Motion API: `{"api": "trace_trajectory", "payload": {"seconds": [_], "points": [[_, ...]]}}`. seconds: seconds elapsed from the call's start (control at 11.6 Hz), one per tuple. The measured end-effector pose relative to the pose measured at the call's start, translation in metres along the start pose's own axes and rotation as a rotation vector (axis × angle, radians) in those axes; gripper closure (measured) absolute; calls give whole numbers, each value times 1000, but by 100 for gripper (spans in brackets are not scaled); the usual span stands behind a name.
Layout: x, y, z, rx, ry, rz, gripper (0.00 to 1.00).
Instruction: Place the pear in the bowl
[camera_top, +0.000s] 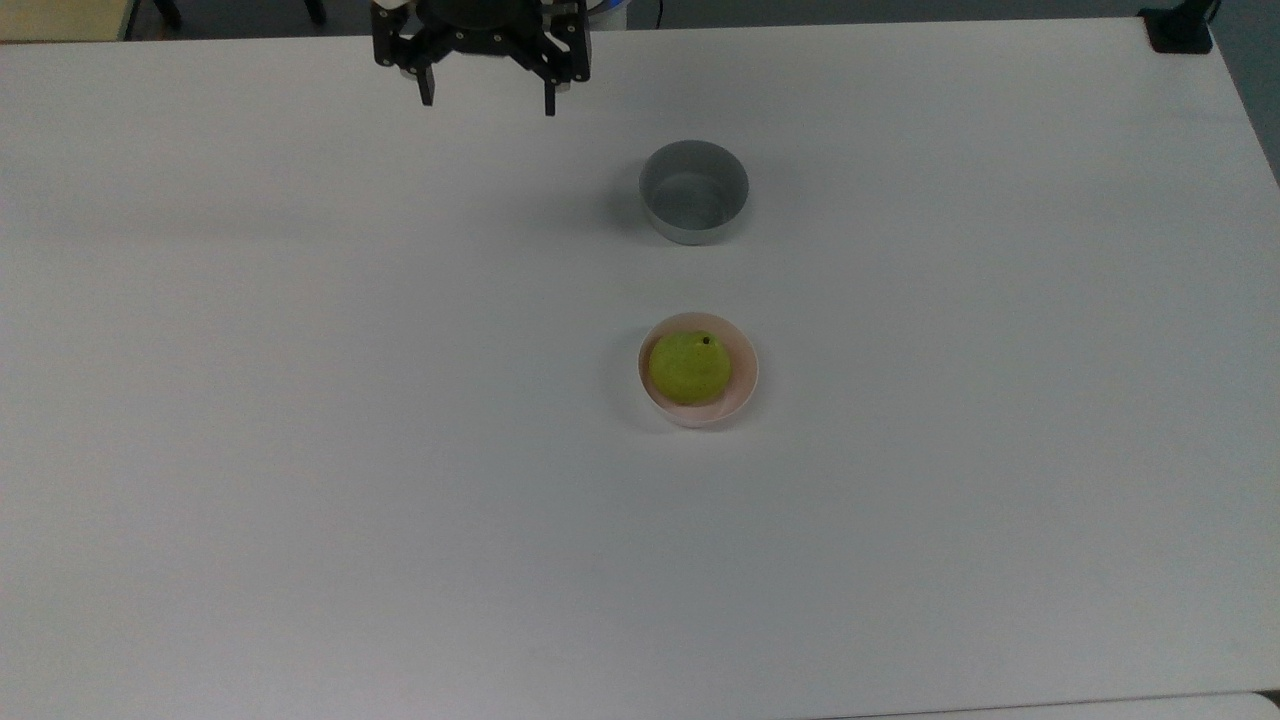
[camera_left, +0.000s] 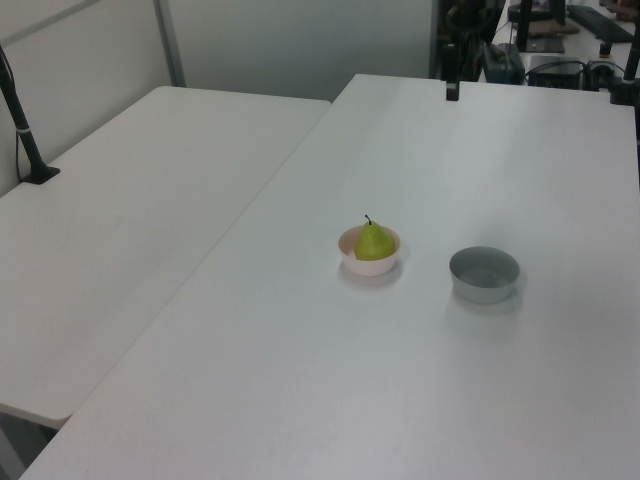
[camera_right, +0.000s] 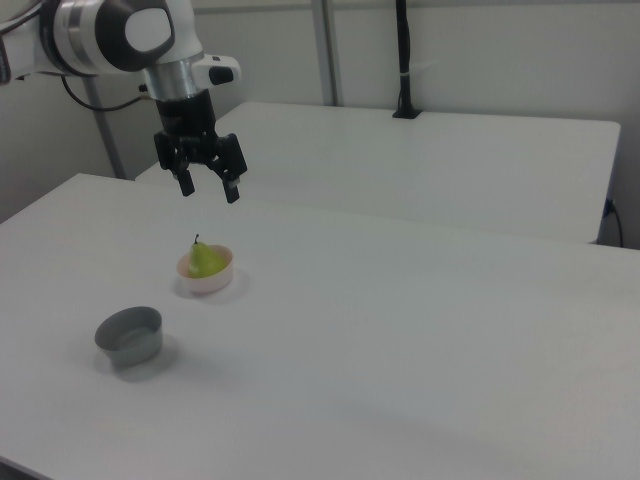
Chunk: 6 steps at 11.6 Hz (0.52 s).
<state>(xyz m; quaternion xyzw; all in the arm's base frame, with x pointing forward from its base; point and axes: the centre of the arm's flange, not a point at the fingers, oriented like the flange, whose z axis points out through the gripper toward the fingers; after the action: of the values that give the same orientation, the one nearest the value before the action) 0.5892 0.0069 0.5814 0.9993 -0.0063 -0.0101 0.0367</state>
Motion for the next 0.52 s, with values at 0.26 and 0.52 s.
{"api": "trace_trajectory", "payload": {"seconds": [0.26, 0.52], "points": [[-8, 16, -6, -3, -6, 28, 0], [-8, 23, -5, -4, -7, 40, 0]]}}
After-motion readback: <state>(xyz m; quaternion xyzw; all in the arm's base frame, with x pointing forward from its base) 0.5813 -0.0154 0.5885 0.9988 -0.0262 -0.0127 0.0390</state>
